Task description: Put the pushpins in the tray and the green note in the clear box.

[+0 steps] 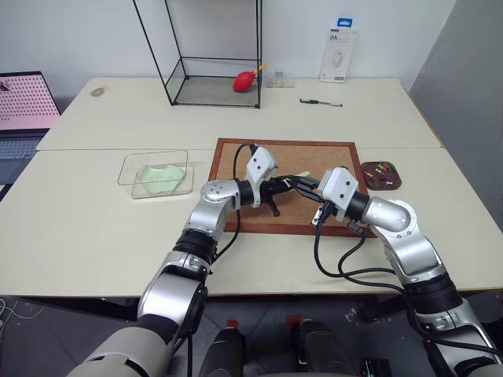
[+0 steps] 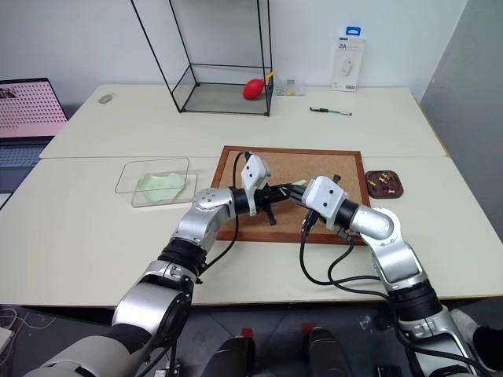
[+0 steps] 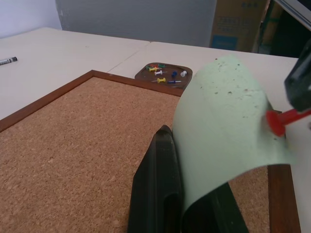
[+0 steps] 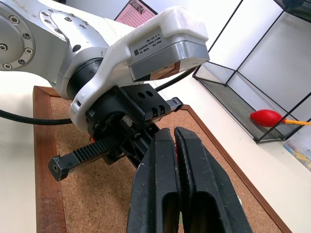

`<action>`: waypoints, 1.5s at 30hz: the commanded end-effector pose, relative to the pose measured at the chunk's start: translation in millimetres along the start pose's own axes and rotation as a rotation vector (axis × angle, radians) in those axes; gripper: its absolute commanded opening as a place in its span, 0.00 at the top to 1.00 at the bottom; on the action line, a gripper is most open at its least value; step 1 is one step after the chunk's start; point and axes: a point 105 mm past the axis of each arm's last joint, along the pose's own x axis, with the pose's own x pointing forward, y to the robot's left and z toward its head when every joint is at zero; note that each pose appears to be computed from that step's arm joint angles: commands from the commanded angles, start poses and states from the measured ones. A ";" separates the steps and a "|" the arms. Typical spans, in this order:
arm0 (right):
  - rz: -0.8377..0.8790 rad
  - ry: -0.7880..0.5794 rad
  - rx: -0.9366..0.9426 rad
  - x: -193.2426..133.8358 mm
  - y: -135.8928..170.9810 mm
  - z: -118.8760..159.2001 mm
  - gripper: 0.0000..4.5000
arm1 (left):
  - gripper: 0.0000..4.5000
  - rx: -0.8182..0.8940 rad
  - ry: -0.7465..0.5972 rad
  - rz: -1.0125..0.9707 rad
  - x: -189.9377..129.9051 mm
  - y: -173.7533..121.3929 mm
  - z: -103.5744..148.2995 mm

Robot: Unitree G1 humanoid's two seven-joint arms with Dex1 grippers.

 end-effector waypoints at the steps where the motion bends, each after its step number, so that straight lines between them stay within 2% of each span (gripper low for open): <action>1: -0.059 -0.055 -0.003 -1.4 -10.4 13.8 1.00 | 0.99 0.034 -0.050 -0.005 0.8 0.1 16.5; 5: -0.229 -0.151 0.130 -13.9 -40.3 36.9 1.00 | 0.99 0.038 -0.051 0.010 0.9 0.8 16.7; 12: -0.312 -0.142 0.241 -41.9 -47.4 46.1 1.00 | 0.99 0.048 -0.039 0.060 -4.1 10.2 14.9; 27: -0.311 -0.077 0.270 -36.7 -42.1 36.3 1.00 | 0.99 0.108 -0.007 0.070 -5.3 11.8 10.7; 31: -0.287 -0.059 0.253 -31.8 -41.0 32.3 1.00 | 0.87 0.131 0.000 0.059 -12.2 14.3 13.0; 38: -0.247 -0.022 0.229 -26.7 -39.0 23.8 1.00 | 0.60 0.167 0.000 0.009 -19.2 13.1 21.3; 45: -0.206 -0.017 0.225 -20.9 -35.2 23.9 1.00 | 0.31 0.164 -0.029 -0.024 -11.5 7.7 31.5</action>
